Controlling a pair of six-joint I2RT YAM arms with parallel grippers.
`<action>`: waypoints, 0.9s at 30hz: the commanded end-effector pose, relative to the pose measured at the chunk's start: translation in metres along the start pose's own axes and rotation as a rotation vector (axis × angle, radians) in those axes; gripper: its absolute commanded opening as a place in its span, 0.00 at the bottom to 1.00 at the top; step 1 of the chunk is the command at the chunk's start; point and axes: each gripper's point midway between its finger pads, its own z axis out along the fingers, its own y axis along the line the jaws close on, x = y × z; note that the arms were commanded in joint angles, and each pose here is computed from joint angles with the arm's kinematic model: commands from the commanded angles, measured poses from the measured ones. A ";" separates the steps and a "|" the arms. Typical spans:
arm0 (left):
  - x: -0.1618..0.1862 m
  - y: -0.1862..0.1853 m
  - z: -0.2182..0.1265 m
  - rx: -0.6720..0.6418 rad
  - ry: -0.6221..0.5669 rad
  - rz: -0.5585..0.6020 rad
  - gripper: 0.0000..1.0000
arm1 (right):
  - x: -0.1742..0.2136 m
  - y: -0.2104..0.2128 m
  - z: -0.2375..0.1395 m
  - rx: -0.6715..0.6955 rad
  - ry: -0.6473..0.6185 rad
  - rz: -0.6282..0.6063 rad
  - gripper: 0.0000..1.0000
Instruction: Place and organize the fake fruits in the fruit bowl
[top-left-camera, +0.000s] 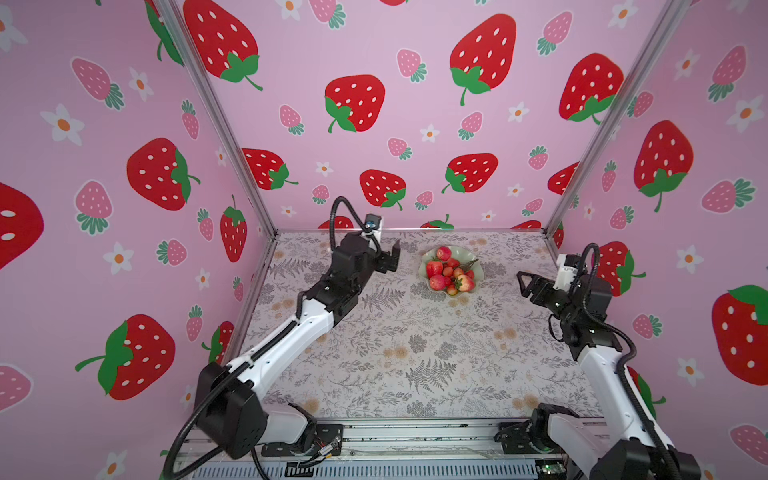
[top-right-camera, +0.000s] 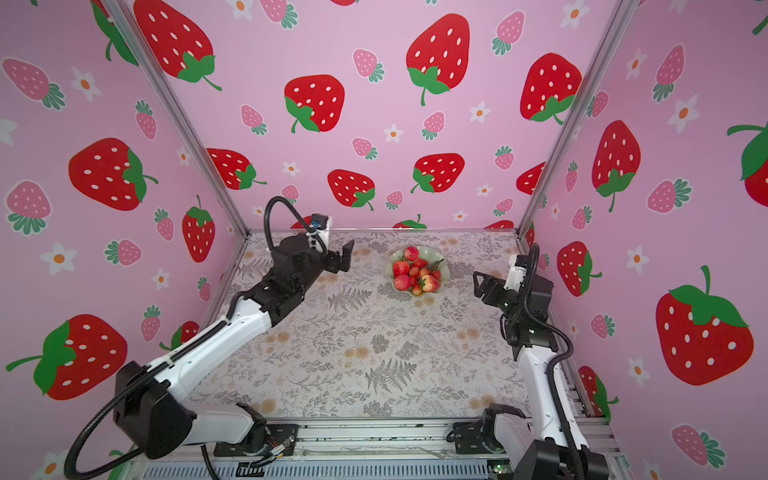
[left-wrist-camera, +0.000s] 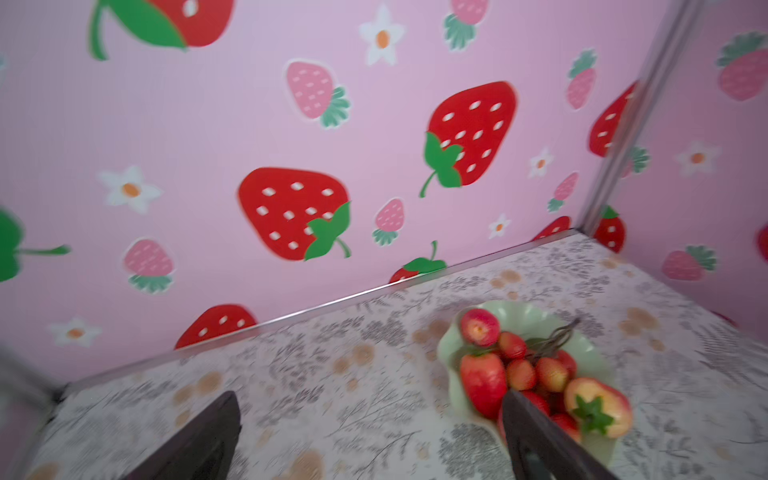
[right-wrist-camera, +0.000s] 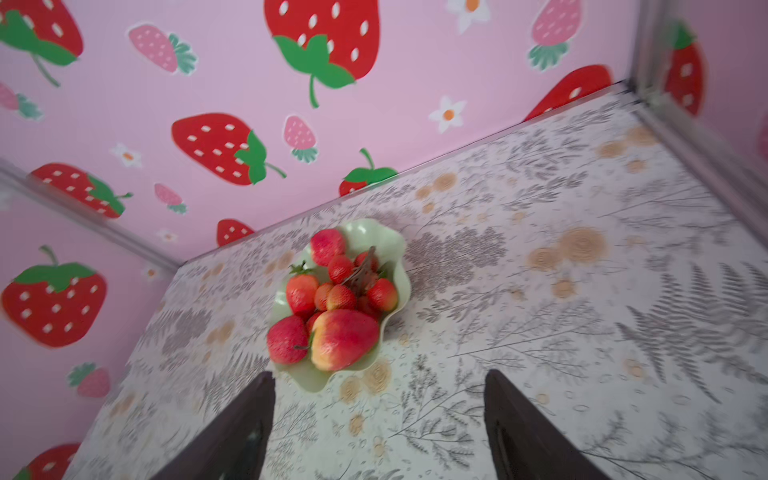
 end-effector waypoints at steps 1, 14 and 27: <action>0.070 0.084 -0.038 -0.315 0.137 -0.088 0.99 | 0.012 -0.057 -0.020 0.281 -0.111 -0.029 0.81; 0.220 0.140 -0.012 -0.453 0.193 -0.036 0.99 | 0.053 -0.108 -0.021 0.416 -0.400 -0.259 0.80; 0.251 0.168 0.002 -0.452 0.205 -0.177 0.99 | 0.073 -0.038 0.032 0.096 -0.399 -0.551 0.89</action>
